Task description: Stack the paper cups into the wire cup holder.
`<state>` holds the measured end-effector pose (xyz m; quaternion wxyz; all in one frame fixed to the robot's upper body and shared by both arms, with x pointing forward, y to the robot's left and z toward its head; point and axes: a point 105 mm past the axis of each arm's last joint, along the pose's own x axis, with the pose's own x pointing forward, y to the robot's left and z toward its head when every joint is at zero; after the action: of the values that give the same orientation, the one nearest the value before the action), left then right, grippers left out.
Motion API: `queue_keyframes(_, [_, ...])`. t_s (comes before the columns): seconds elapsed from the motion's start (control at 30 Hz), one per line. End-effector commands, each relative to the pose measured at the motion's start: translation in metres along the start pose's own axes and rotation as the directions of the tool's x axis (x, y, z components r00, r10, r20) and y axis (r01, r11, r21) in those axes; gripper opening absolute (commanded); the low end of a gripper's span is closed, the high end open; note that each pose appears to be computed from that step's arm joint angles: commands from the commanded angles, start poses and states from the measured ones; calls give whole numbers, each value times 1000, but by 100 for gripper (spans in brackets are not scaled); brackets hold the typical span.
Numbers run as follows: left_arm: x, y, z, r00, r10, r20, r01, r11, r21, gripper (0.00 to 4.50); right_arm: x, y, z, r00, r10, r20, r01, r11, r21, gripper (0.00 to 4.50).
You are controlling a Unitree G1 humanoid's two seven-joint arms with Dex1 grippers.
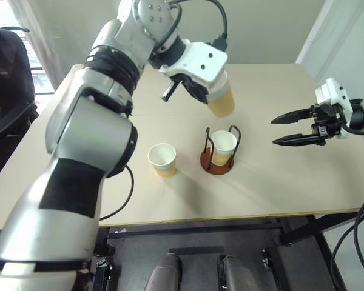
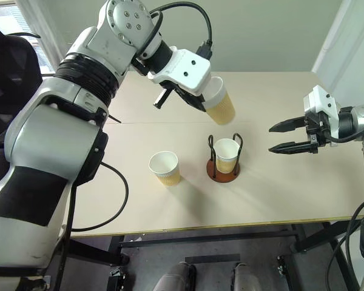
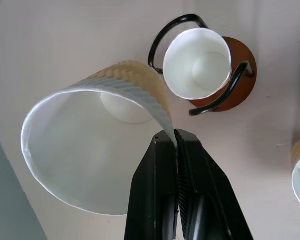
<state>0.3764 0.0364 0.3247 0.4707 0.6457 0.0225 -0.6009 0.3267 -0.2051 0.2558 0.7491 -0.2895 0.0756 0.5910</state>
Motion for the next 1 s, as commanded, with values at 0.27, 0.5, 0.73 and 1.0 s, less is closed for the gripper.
queue_keyframes(0.27, [1,-2,14,998,-57,6,56,995,86,10,-13,-1,14,999,-34,16,35,998,-55,281])
queue_keyframes(0.5, [11,-9,18,994,-110,25,107,988,107,10,-15,1,13,999,-37,7,37,998,-50,281])
queue_keyframes(0.73, [18,-18,16,987,-161,23,157,982,109,10,-17,3,11,999,-41,1,41,998,-44,281])
queue_keyframes(1.0, [23,-22,17,982,-187,36,183,977,109,10,-16,4,10,999,-39,-2,38,998,-42,281])
